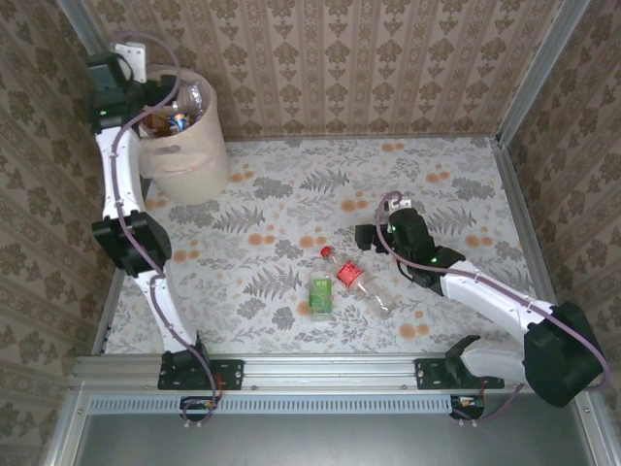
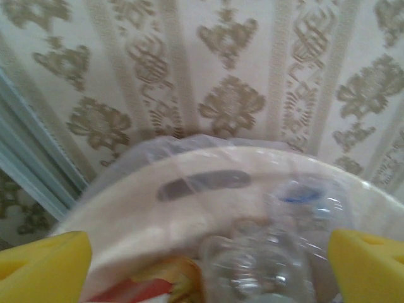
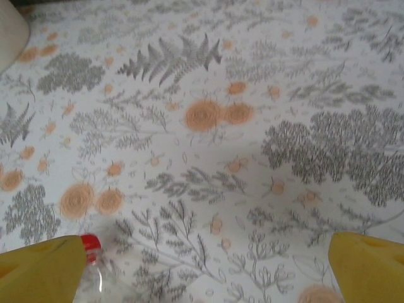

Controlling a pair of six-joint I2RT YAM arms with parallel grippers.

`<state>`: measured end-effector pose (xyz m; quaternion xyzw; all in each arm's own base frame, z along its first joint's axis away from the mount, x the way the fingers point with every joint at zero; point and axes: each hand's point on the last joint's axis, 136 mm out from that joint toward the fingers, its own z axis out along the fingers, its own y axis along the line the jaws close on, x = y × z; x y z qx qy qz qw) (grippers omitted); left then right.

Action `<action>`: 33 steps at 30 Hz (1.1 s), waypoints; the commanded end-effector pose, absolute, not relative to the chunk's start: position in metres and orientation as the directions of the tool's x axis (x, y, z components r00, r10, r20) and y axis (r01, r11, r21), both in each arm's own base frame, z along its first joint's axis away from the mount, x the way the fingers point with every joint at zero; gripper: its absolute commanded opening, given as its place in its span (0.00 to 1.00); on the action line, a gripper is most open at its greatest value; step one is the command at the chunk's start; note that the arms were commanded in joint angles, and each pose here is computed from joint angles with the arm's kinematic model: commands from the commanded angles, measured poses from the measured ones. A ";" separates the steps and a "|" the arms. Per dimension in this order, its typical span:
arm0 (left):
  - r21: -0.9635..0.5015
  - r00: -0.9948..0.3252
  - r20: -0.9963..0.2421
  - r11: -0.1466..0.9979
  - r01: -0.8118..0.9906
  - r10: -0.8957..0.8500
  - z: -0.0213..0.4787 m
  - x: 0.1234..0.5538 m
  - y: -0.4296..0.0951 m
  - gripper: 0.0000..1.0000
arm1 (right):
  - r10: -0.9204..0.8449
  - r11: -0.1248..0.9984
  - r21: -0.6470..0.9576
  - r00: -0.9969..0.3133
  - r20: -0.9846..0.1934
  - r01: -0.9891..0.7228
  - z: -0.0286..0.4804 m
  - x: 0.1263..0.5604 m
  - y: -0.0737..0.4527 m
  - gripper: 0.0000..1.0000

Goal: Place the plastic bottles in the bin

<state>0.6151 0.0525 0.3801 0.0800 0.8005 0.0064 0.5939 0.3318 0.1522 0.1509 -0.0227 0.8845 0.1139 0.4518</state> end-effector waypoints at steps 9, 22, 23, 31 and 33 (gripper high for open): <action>-0.085 -0.187 -0.980 0.991 0.104 -0.064 0.435 0.557 -0.017 1.00 | -0.123 0.935 0.212 -0.820 -0.560 -0.285 0.102 0.254 0.179 1.00; -0.409 -0.280 -0.889 0.903 0.131 -0.362 0.412 0.508 -0.052 1.00 | -0.268 0.939 0.110 -0.893 -0.362 -0.327 0.055 0.228 0.186 1.00; -0.423 -0.286 -0.881 0.898 0.123 -0.376 0.410 0.504 -0.052 1.00 | -0.279 0.939 0.096 -0.895 -0.349 -0.330 0.052 0.224 0.185 1.00; -0.428 -0.326 -0.868 0.897 0.110 -0.374 0.393 0.482 -0.052 1.00 | -0.282 0.951 0.041 -0.913 -0.296 -0.307 0.033 0.203 0.178 0.97; -0.435 -0.350 -0.861 0.891 0.132 -0.369 0.391 0.478 -0.056 1.00 | -0.269 0.957 0.023 -0.916 -0.297 -0.289 0.031 0.203 0.174 0.94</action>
